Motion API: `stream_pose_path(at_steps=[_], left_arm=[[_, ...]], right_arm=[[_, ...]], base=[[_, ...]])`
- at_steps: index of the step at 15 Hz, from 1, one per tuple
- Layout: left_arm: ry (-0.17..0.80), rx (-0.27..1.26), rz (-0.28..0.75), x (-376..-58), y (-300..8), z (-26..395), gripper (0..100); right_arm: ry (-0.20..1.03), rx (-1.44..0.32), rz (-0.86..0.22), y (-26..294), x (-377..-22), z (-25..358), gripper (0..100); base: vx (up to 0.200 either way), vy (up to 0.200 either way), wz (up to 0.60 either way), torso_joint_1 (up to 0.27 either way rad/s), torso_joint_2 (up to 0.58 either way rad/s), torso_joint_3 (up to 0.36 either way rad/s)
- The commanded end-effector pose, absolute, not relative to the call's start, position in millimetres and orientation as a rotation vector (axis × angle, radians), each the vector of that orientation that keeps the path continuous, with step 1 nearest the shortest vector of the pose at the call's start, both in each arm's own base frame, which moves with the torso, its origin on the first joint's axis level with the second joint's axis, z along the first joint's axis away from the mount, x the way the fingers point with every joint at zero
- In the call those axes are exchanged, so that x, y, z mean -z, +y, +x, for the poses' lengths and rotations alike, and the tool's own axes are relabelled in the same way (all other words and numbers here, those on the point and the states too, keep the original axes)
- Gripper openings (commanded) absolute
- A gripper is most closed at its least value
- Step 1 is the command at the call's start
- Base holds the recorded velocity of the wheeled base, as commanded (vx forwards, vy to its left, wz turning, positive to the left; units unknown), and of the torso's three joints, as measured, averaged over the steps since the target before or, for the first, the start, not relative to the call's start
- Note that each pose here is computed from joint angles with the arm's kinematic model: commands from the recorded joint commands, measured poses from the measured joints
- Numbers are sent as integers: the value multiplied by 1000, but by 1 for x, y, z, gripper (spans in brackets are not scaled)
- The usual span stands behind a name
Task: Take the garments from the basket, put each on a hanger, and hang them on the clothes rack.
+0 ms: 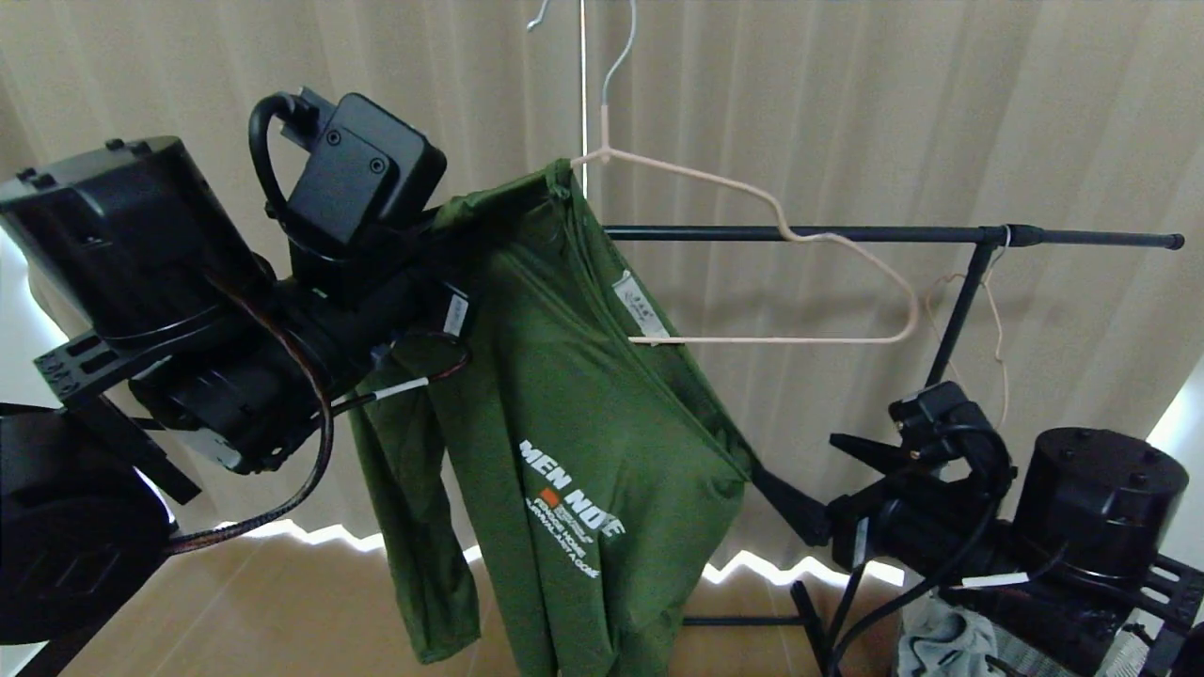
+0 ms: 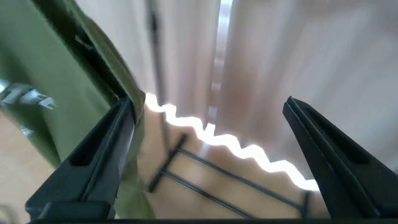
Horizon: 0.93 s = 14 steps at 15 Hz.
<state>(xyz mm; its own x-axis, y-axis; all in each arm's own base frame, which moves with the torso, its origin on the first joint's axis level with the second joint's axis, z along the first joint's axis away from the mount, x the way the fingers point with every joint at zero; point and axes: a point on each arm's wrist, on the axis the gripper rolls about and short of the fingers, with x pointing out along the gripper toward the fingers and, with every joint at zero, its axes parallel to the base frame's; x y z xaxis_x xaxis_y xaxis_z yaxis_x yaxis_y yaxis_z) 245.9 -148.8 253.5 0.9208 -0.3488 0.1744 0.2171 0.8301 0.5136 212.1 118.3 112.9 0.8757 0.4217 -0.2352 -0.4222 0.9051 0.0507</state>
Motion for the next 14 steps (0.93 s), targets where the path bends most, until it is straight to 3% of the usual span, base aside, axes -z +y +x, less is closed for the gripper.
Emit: stream_pose_path(at_steps=[1,7,9,14], left_arm=[[-237,273,536,-246,-138,249,0],[-131,231,643,-218,-112,241,0],[-80,203,744,-204,-99,241,0],[-124,193,694,-216,-104,246,0]], right_arm=[[179,-363,5,94,-136,208,100],[94,-250,-12,68,-158,215,100],[52,-256,-4,69,-168,217,100],[82,-332,-4,83,-161,208,100]], base=[[0,0,0,0,0,0],[0,0,0,0,0,0],[0,0,0,0,0,0],[0,0,0,0,0,0]])
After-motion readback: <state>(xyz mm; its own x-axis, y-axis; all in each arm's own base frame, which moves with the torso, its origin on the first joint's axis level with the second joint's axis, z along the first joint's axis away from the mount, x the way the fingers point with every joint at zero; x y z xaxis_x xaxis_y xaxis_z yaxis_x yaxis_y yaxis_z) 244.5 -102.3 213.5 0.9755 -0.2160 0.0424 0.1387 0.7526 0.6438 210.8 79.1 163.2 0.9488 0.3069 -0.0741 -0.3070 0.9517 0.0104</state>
